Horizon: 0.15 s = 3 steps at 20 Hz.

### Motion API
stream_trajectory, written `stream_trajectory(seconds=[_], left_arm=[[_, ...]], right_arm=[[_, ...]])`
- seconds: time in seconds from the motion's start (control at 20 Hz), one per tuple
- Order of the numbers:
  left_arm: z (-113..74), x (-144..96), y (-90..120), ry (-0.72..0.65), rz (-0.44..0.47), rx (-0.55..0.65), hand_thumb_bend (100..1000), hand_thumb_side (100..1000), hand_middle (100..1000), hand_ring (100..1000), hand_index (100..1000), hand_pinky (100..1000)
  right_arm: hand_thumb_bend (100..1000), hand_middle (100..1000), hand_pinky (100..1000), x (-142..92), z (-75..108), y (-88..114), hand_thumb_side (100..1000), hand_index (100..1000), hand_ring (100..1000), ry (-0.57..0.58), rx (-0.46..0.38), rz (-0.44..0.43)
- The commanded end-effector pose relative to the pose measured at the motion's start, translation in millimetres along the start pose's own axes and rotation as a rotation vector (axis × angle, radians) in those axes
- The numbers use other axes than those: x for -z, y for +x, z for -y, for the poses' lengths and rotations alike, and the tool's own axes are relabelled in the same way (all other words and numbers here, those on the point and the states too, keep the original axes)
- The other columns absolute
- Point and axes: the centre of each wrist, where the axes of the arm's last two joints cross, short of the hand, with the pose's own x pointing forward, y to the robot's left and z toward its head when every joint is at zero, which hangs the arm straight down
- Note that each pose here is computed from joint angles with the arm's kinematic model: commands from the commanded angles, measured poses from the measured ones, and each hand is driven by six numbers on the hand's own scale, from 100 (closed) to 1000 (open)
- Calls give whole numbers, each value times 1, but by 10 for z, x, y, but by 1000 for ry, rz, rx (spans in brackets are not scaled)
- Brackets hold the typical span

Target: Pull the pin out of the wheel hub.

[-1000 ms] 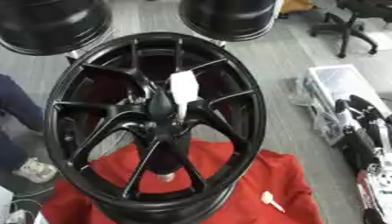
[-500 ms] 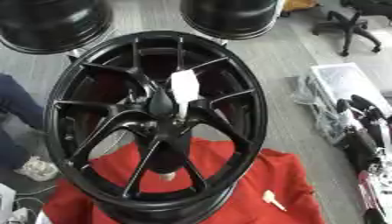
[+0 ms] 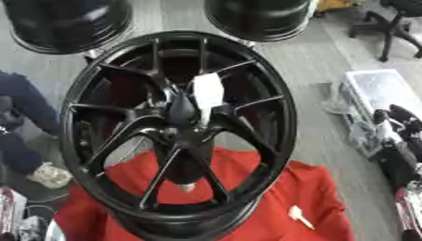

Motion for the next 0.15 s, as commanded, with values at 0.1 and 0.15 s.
stream_trajectory(seconds=[0.1,0.15], left_arm=[[13,28,67,-13,27,7,308,776,696,817,683,686],[16,26,64,-13,26,4,308,777,696,816,683,686]], right_arm=[[347,758,803,43,25,71,440,831,790,3,-4,29],[347,759,803,42,22,70,441,831,790,4,-3,28]])
